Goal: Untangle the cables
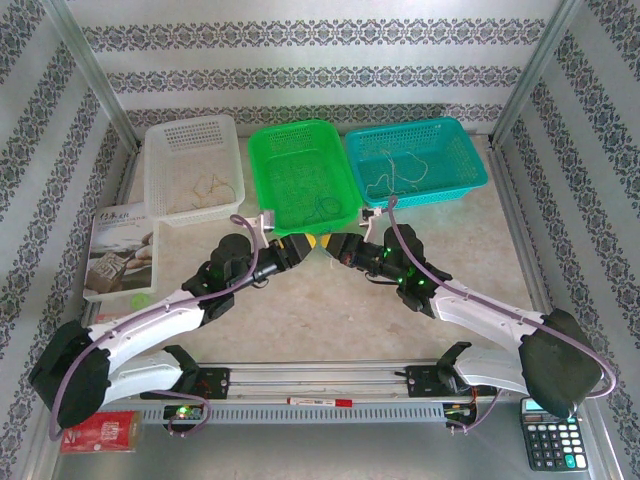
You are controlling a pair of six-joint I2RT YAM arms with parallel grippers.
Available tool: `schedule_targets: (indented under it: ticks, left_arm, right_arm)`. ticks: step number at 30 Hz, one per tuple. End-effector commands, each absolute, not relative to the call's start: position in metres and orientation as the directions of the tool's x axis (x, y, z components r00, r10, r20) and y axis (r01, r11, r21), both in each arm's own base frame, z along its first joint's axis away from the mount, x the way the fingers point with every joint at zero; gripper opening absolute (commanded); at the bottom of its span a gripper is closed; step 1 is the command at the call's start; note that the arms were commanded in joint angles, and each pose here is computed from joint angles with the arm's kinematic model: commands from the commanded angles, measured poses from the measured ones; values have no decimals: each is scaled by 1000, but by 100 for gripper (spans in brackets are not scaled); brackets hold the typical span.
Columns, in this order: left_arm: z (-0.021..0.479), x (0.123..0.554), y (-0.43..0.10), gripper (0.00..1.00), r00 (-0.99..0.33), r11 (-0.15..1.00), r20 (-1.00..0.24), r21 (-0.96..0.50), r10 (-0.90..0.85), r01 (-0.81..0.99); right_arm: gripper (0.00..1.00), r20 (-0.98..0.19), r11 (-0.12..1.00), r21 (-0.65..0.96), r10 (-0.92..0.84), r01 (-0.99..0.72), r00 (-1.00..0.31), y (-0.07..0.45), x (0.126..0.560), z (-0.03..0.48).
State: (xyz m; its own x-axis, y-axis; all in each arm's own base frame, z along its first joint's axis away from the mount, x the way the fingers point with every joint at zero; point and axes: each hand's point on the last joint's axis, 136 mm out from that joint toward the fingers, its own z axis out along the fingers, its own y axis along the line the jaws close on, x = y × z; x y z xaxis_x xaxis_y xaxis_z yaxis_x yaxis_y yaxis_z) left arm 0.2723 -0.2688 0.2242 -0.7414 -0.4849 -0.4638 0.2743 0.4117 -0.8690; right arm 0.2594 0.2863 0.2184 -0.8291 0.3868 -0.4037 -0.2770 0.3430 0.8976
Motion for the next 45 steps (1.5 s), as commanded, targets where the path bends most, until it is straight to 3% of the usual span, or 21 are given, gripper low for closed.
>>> schedule_targets:
  ticks: [1, 13, 23, 27, 31, 34, 36, 45]
  left_arm:
    - [238, 272, -276, 53, -725, 360, -464, -880, -509, 310]
    - [242, 275, -282, 28, -719, 333, -460, -885, -521, 325]
    - [245, 276, -287, 23, -725, 315, -455, -889, -517, 333]
    - [245, 275, -287, 15, -725, 311, -454, -890, -518, 334]
    - [247, 274, -287, 0, -723, 310, -459, -887, -517, 342]
    - [251, 273, -285, 0, -716, 319, -471, -881, -515, 350]
    - [255, 272, -284, 0, -712, 327, -482, -875, -510, 358]
    - [280, 262, -292, 0, -738, 373, -541, -834, -404, 407]
  right_arm:
    - [0, -409, 294, 905, 406, -307, -817, 283, 258, 233]
    - [0, -397, 277, 912, 413, -302, -820, 280, 255, 234]
    - [0, -392, 270, 915, 417, -300, -820, 281, 256, 233]
    - [0, -391, 271, 915, 419, -299, -819, 280, 257, 233]
    - [0, -397, 269, 913, 413, -307, -820, 281, 256, 234]
    - [27, -414, 292, 904, 407, -313, -814, 276, 256, 231]
    - [37, -432, 323, 892, 401, -317, -808, 270, 255, 225]
    - [38, -633, 557, 722, 293, -410, -716, 232, 238, 208]
